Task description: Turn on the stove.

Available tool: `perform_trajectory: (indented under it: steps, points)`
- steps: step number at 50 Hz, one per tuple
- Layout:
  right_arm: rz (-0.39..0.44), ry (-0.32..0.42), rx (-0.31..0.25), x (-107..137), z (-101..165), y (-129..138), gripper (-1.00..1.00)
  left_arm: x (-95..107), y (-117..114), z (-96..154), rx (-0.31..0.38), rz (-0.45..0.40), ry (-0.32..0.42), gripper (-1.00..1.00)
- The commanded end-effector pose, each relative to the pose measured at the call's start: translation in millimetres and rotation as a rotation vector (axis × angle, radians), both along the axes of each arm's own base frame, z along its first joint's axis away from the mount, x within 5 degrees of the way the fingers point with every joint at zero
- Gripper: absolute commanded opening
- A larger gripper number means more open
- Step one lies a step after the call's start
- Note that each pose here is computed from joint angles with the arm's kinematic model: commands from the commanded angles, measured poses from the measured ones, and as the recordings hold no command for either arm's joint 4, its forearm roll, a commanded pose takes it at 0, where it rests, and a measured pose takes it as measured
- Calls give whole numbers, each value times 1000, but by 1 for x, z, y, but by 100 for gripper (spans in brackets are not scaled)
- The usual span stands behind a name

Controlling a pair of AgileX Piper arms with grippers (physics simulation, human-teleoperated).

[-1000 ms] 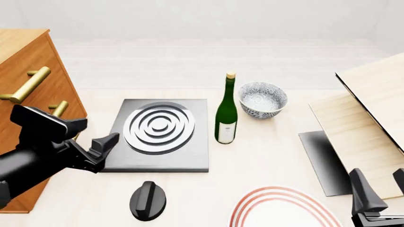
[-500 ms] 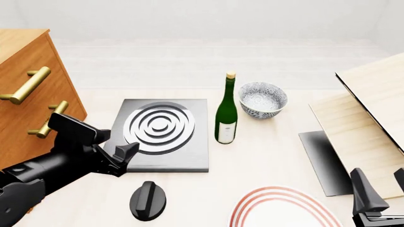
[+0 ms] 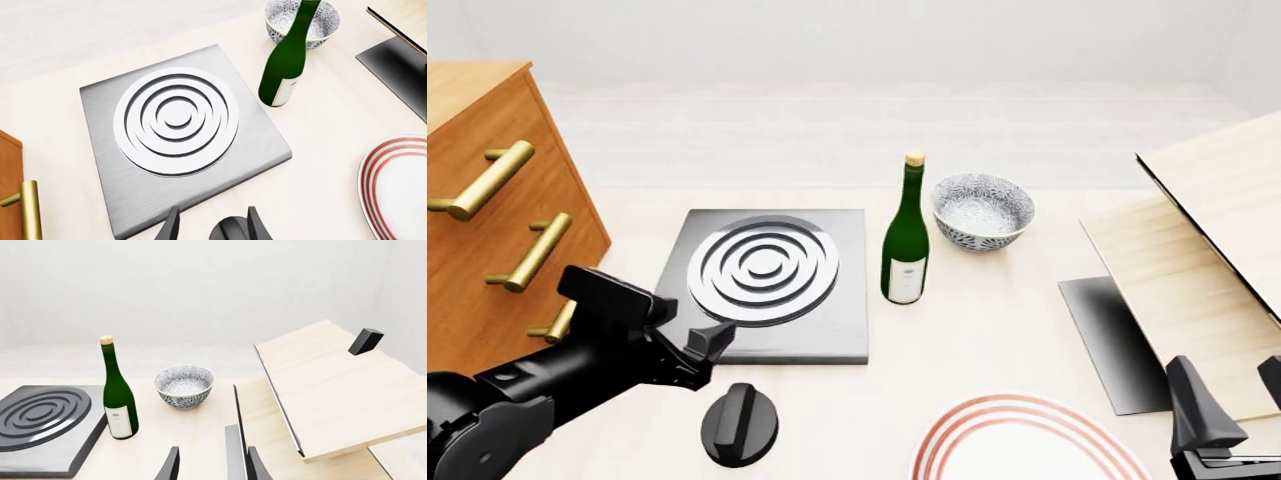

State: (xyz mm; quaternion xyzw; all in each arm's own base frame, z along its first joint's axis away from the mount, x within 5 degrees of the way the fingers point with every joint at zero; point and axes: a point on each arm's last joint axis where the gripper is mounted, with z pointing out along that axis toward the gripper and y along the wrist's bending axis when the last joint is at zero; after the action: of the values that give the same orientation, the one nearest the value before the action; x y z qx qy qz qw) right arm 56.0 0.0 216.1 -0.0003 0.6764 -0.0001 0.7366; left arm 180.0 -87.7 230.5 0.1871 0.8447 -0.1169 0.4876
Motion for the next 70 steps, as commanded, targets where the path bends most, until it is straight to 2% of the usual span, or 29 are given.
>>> perform_trajectory:
  steps: [1,51,70]
  points:
    - [0,0,0,0,0,0,100,-1,-6,-17,-12,-11,40,100]
    - [0,0,0,0,0,0,100,-2,-14,-80,-10,-2,183,100]
    - [0,0,0,0,0,0,100,-1,-17,-92,-10,-1,210,100]
